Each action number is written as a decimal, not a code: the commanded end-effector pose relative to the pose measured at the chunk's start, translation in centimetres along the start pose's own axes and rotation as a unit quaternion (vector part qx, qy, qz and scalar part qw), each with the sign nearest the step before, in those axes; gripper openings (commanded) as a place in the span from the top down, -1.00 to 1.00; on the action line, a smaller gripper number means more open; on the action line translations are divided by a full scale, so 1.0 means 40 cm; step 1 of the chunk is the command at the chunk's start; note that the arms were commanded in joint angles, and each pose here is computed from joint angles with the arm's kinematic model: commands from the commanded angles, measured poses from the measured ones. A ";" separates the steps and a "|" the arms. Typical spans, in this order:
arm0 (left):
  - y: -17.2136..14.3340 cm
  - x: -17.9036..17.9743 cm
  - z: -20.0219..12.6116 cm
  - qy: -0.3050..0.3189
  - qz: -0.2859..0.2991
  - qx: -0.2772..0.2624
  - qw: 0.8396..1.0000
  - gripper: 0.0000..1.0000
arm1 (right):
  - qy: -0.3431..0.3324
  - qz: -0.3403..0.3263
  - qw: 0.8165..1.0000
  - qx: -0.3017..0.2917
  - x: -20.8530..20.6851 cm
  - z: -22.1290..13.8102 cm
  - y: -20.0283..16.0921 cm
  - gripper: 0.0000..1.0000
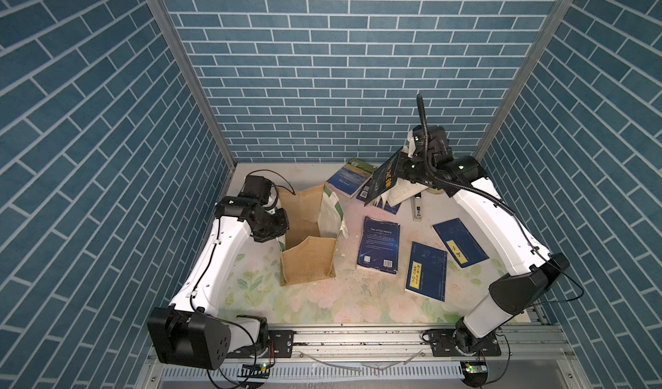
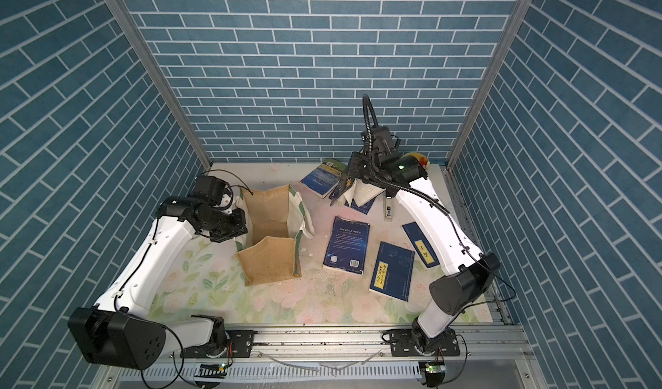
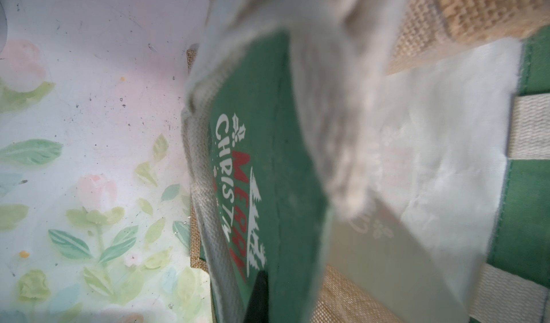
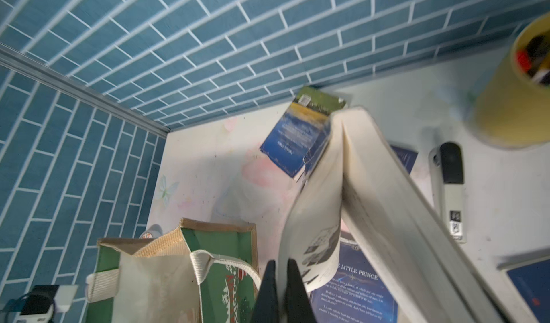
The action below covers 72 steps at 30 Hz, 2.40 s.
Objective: Take out the books from the canvas bag
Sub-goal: Place the book at the center of the board.
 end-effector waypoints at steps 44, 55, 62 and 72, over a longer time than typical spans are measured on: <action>0.090 -0.009 -0.205 0.017 -0.003 -0.099 0.995 0.91 | 0.237 0.254 0.937 0.047 0.079 0.455 -0.156 1.00; 0.091 -0.010 -0.211 0.017 -0.001 -0.099 0.995 0.91 | 0.155 0.288 0.944 0.046 -0.051 0.556 -0.228 1.00; 0.109 -0.017 -0.246 0.018 0.001 -0.116 0.993 0.91 | 0.126 0.330 0.935 0.018 -0.143 0.566 -0.271 1.00; 0.134 -0.005 -0.288 0.018 -0.020 -0.144 0.989 0.91 | 0.115 0.310 0.942 0.060 -0.151 0.544 -0.284 1.00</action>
Point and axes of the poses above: each gripper's point midway between its finger pads, its own z axis out along the fingers, its own x axis along the line the jaws close on, y = z × x, the point moved 10 cm from there along -z, back along the fingers, and after that the axes turned 2 degrees about z, right-handed, at the moved point
